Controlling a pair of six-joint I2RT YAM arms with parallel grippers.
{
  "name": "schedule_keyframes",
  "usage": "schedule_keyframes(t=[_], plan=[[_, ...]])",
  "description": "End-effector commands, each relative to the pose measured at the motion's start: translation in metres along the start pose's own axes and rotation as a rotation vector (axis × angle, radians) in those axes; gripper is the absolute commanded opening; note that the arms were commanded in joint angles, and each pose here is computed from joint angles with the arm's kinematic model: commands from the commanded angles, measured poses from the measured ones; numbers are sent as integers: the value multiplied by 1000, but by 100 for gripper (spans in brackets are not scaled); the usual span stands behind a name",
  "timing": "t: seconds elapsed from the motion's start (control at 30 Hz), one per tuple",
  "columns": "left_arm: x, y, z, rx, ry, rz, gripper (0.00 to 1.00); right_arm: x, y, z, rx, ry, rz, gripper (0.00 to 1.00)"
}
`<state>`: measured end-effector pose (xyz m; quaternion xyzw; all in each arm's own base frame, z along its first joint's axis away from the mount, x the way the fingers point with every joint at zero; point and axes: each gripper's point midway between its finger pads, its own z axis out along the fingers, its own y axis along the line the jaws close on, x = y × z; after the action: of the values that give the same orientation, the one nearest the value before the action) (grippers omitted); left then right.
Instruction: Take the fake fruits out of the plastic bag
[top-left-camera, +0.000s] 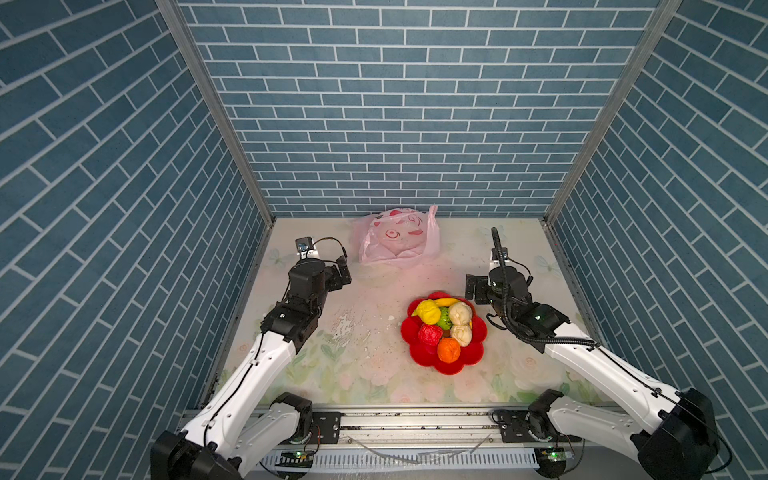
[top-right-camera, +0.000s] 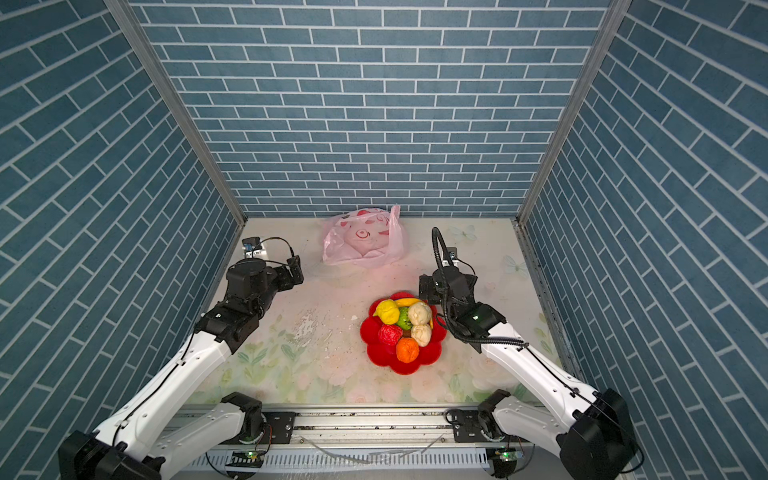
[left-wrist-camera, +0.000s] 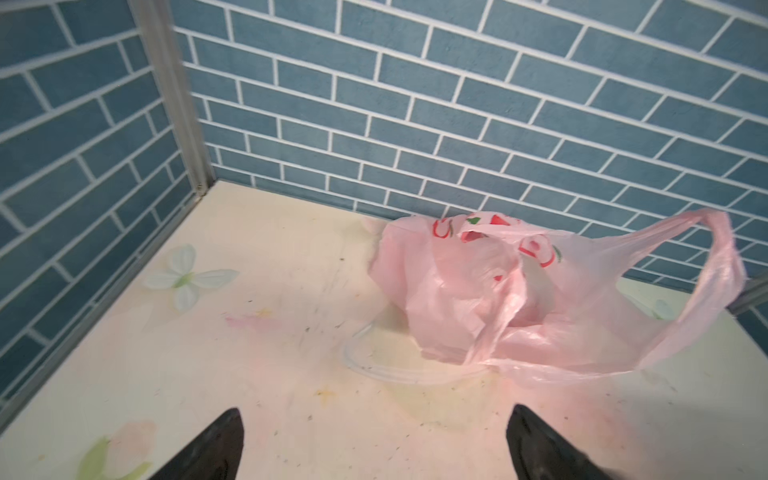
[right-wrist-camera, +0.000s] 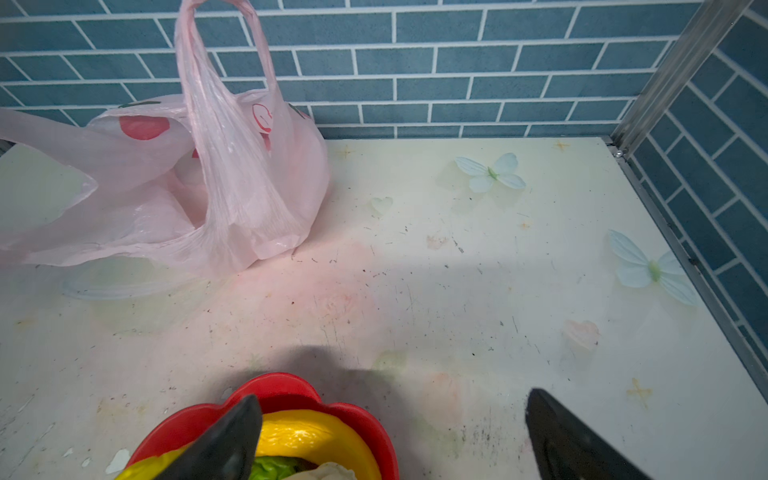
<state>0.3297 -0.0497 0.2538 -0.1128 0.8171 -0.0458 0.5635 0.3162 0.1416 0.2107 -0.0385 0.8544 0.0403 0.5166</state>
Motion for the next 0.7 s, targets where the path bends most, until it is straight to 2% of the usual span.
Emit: schedule_keyframes(t=[0.0,0.23,0.33,0.4,0.63,0.67], plan=[[10,38,-16,-158,-17,59,99,-12,-20,-1,84,-110,3,99],[51,96,-39,-379,0,113,99,6,-41,-2,155,-115,2,99],[67,107,-38,-416,-15,157,99,12,-47,-5,167,-124,8,99],[68,114,-40,-438,-71,146,99,13,-50,-7,173,-135,15,99],[69,110,-24,-402,-251,185,99,22,-64,-12,228,-153,-7,99],[73,110,-18,-406,-249,197,99,22,-65,-12,234,-152,-12,99]])
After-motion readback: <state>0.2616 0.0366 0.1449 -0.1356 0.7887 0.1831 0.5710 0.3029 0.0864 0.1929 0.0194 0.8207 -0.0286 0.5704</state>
